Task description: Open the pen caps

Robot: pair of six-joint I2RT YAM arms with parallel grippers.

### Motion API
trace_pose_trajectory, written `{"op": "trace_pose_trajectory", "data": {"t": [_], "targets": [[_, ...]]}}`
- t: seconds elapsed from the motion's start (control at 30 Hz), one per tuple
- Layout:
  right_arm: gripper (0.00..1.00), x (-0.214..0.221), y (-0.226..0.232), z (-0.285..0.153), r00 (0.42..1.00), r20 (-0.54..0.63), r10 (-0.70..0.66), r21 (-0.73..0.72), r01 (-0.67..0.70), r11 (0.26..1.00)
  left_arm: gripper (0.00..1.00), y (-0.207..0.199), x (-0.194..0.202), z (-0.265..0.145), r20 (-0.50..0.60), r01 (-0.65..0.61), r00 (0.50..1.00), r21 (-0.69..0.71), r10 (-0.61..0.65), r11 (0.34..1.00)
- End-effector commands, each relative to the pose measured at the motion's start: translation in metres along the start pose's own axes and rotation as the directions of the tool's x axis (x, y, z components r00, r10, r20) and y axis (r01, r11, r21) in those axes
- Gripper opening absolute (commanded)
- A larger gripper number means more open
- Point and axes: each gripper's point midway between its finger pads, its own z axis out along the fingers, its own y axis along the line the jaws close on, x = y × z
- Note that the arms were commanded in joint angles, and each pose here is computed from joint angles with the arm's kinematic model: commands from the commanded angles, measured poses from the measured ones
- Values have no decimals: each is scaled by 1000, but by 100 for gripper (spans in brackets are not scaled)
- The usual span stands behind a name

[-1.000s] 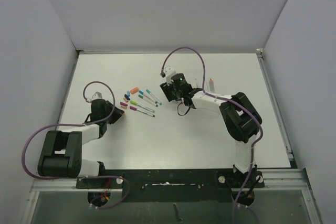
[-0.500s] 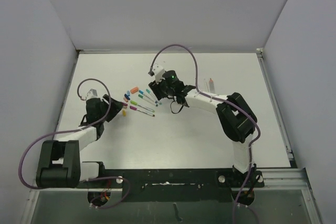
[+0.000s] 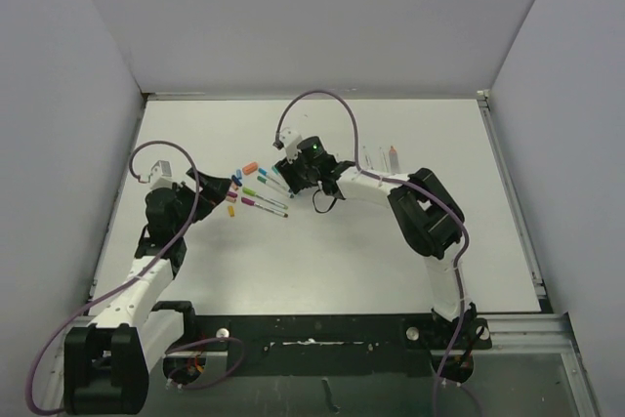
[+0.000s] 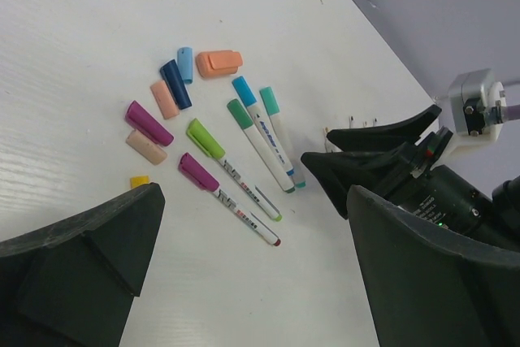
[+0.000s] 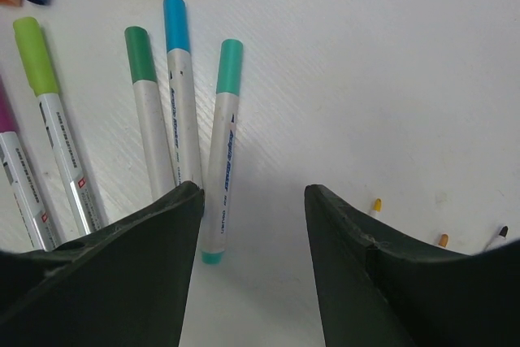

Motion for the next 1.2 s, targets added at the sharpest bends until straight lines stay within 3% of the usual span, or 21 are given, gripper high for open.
{"op": "trace_pose_trajectory", "data": {"t": [0.0, 1.17], "targets": [[54, -34, 2, 3, 997, 82, -6, -6, 7, 1000, 98, -9, -1, -4, -12, -3, 1000, 37, 4, 999], [50, -8, 10, 28, 1000, 12, -1, -38, 2, 999, 98, -18, -8, -4, -4, -2, 1000, 52, 2, 999]]}}
